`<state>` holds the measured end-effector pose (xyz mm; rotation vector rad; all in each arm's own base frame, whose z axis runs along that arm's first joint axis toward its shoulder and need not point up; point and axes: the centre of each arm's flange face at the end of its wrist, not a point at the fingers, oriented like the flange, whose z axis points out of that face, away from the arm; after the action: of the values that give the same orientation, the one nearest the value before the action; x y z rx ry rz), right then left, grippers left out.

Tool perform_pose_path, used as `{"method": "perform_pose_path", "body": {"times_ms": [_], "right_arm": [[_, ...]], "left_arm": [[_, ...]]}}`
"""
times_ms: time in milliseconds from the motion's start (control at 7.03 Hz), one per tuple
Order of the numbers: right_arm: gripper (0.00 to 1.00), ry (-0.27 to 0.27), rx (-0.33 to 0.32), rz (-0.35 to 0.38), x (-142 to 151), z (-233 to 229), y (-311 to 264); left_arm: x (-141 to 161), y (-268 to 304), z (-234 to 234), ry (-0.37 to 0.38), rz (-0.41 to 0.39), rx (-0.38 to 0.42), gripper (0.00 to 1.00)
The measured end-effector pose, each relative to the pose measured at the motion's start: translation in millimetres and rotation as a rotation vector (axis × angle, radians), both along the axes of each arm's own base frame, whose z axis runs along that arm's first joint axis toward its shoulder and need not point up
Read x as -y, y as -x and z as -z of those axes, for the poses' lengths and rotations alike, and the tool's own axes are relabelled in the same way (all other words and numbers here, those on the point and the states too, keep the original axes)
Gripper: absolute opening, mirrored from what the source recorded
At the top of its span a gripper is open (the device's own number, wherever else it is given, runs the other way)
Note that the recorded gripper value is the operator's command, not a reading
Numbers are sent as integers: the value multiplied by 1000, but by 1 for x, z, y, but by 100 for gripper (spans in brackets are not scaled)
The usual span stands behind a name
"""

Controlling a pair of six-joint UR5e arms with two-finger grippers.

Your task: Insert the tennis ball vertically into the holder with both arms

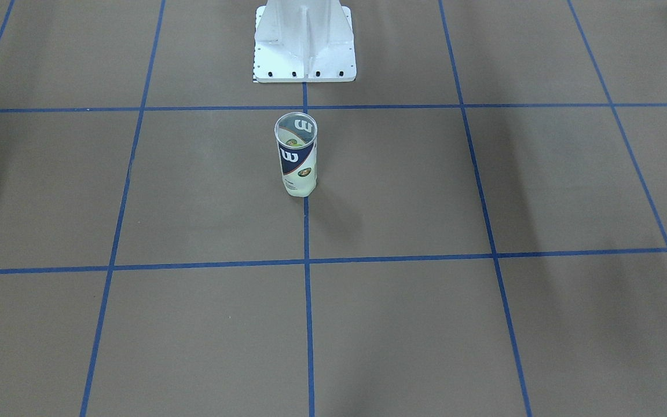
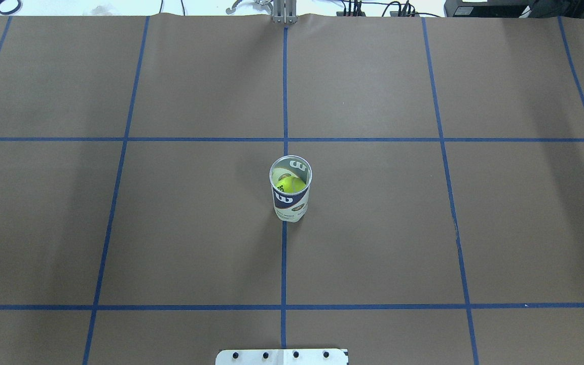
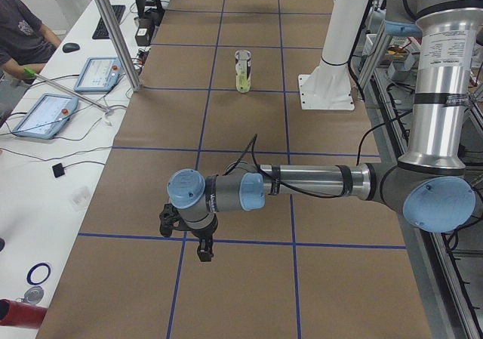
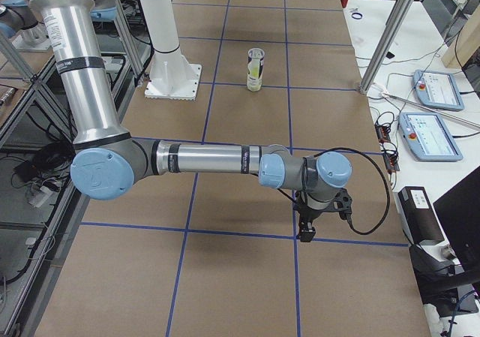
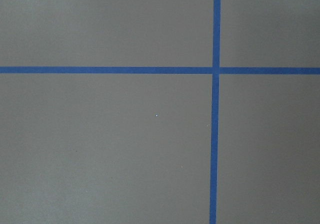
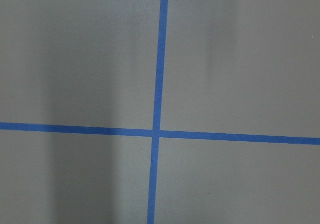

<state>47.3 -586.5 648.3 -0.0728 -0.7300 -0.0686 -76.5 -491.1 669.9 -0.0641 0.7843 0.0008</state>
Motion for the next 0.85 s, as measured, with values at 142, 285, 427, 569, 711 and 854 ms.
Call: {"method": "perform_pose_path", "body": {"times_ms": [142, 285, 427, 569, 711, 854], "right_arm": [[100, 8, 1, 4, -2, -1, -1], [100, 0, 1, 19, -4, -2, -2], [100, -18, 2, 41, -6, -5, -5], [100, -34, 2, 59, -7, -5, -7], [100, -45, -1, 68, -7, -5, -7], [100, -51, -2, 73, -7, -5, -7]], "left_arm": [[0, 0, 0, 1, 0, -1, 100], [0, 0, 0, 0, 0, -1, 100], [0, 0, 0, -2, 1, -2, 100], [0, 0, 0, -5, 0, -2, 100], [0, 0, 0, -9, -2, -1, 100], [-1, 0, -1, -11, -4, -1, 100]]}}
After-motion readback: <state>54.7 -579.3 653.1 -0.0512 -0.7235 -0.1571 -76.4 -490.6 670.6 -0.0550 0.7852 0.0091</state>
